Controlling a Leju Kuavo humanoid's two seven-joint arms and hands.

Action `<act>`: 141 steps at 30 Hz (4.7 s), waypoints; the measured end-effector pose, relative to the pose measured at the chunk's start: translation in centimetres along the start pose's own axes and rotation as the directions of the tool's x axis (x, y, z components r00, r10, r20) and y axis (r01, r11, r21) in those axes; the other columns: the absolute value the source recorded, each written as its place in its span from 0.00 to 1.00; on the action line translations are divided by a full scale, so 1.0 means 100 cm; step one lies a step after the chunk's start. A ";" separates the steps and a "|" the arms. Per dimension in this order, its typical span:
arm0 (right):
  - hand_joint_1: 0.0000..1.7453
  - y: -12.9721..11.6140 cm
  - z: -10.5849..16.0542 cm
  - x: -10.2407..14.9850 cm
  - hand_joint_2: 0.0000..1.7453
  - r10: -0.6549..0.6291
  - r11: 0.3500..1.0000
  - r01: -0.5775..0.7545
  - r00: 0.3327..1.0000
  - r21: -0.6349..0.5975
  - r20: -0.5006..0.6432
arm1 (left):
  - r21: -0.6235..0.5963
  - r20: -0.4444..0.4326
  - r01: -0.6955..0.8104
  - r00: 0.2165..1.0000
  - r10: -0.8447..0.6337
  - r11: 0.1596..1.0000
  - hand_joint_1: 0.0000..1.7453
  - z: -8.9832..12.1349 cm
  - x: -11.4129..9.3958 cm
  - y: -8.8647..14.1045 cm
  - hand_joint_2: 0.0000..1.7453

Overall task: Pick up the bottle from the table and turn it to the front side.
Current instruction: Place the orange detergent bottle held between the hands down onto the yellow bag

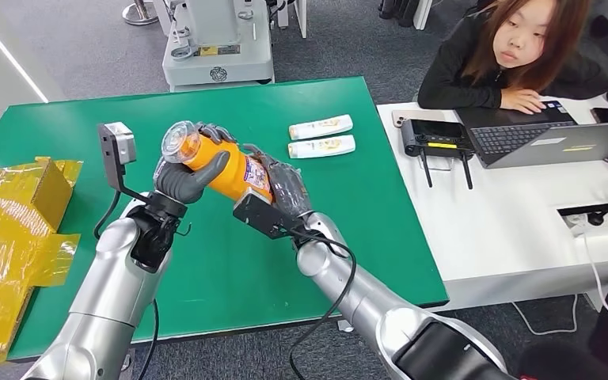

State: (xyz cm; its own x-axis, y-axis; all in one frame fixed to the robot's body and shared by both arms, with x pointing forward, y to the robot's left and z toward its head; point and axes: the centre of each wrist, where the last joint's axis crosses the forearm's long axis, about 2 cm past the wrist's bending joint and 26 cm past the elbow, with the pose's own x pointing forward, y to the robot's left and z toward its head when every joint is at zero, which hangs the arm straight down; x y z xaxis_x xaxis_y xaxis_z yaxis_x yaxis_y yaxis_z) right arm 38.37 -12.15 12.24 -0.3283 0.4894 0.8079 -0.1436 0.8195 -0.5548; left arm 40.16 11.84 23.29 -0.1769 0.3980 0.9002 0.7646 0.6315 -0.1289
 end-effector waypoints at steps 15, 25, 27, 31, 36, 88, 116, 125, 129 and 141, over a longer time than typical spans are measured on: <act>0.00 -0.005 0.002 0.005 1.00 -0.207 0.978 0.208 0.977 -0.029 0.056 | 0.367 -0.031 0.361 0.926 -0.376 0.857 1.00 -0.034 0.040 0.055 1.00; 0.00 0.006 0.024 0.004 1.00 -0.265 0.963 0.268 0.960 -0.030 0.087 | 0.480 -0.122 0.421 0.901 -0.417 0.770 1.00 -0.046 0.073 0.092 1.00; 0.00 0.006 0.025 0.005 1.00 -0.268 0.962 0.272 0.959 -0.030 0.092 | 0.475 -0.137 0.436 0.895 -0.425 0.764 1.00 -0.046 0.073 0.094 1.00; 0.00 0.010 0.035 0.002 1.00 -0.290 0.955 0.295 0.953 -0.041 0.088 | 0.421 -0.174 0.522 0.849 -0.499 0.741 1.00 -0.052 0.085 0.098 1.00; 0.00 0.016 0.051 -0.005 1.00 -0.328 0.943 0.331 0.942 -0.044 0.067 | 0.344 -0.270 0.755 0.649 -0.711 0.558 1.00 -0.067 0.120 0.104 1.00; 0.00 0.046 0.145 -0.036 1.00 -0.441 0.897 0.432 0.888 -0.089 -0.134 | -0.807 -0.308 0.532 -0.748 -0.587 -0.255 1.00 0.039 0.161 0.213 1.00; 0.00 0.038 0.155 -0.076 1.00 -0.468 0.883 0.448 0.863 -0.140 -0.191 | -0.882 -0.367 0.472 -0.715 -0.595 -0.023 1.00 0.076 0.114 0.214 1.00; 0.00 0.037 0.149 -0.077 1.00 -0.463 0.886 0.440 0.864 -0.148 -0.200 | -0.886 -0.393 0.462 -0.706 -0.589 0.037 1.00 0.082 0.107 0.213 1.00; 0.00 0.038 0.147 -0.077 1.00 -0.463 0.885 0.437 0.862 -0.160 -0.207 | -0.889 -0.411 0.450 -0.704 -0.579 0.084 1.00 0.089 0.099 0.212 1.00; 0.00 0.034 0.154 -0.092 1.00 -0.449 0.892 0.410 0.857 -0.191 -0.254 | -0.895 -0.441 0.390 -0.689 -0.576 0.218 1.00 0.098 0.077 0.205 1.00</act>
State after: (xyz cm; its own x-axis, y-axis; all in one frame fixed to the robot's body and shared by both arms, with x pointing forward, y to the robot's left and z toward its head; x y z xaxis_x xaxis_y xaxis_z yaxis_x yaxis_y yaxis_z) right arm 26.57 -18.49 -0.14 0.0206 0.1273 0.9916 -0.0839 0.9886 -0.1252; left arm 48.39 34.32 23.53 -0.0453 -0.9309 -0.3625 0.6524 -0.3023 0.6950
